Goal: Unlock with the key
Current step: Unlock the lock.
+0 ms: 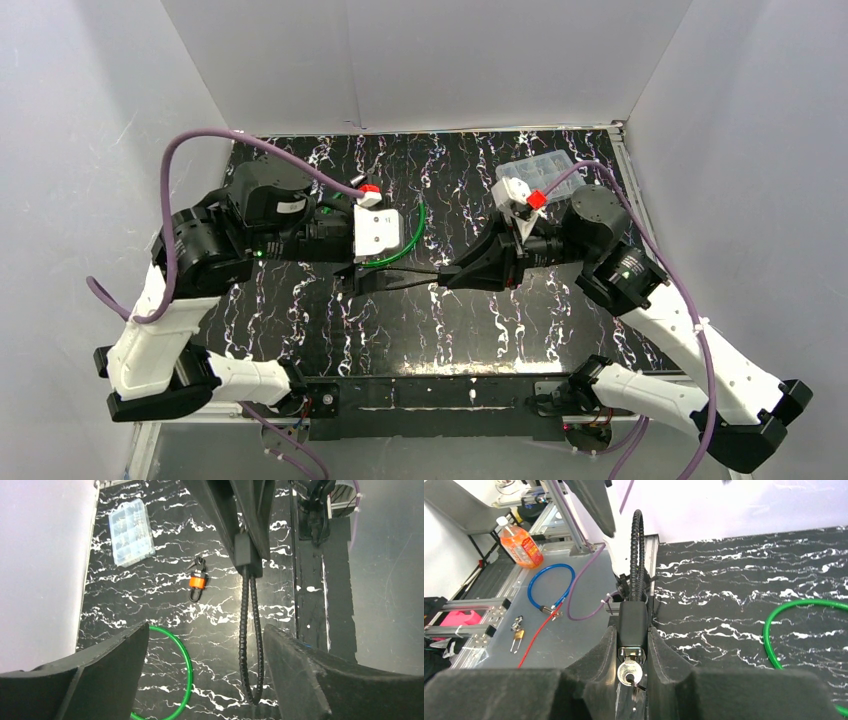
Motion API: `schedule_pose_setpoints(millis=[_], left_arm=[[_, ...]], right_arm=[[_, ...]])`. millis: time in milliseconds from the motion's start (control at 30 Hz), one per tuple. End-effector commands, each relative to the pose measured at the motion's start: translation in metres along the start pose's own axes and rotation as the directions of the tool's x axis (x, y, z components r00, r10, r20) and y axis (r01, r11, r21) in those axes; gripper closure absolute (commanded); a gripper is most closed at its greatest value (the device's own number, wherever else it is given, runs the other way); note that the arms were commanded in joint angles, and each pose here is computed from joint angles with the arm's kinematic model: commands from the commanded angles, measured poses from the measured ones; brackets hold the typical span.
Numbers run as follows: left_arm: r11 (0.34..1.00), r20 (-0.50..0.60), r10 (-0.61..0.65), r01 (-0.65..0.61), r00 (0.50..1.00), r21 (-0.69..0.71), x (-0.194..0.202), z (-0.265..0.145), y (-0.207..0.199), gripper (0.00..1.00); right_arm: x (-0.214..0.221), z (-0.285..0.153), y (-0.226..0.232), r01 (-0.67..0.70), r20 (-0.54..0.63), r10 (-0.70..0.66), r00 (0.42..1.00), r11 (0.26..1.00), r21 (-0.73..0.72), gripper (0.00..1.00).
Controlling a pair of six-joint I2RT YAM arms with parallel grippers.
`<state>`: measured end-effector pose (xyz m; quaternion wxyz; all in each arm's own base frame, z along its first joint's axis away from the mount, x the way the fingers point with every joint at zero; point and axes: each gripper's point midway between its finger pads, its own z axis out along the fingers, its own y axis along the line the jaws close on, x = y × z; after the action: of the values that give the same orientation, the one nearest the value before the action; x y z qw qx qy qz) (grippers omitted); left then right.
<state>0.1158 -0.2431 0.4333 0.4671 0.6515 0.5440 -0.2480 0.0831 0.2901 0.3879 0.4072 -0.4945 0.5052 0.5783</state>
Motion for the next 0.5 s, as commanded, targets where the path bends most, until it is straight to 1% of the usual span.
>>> schedule_pose_setpoints(millis=[0,67,333,467], left_arm=[[0.994,0.017,-0.081,0.082,0.997,-0.066,0.005,-0.003,0.005,0.28],[0.993,0.023,-0.108,0.109,0.994,-0.05,0.004,0.0,0.002,0.3],[0.99,0.039,-0.141,0.141,0.989,0.008,-0.002,0.009,-0.005,0.3],[0.986,0.037,-0.163,0.161,0.986,0.044,-0.001,0.014,-0.01,0.34]], right_arm=[[-0.043,-0.002,0.017,0.105,0.091,-0.1,0.991,0.993,-0.048,0.99],[-0.043,-0.001,0.014,0.102,0.09,-0.098,0.991,0.994,-0.039,0.99],[-0.045,0.003,0.005,0.1,0.086,-0.097,0.992,0.995,-0.024,0.99],[-0.048,0.003,0.002,0.107,0.092,-0.106,0.99,0.994,-0.004,0.99]])
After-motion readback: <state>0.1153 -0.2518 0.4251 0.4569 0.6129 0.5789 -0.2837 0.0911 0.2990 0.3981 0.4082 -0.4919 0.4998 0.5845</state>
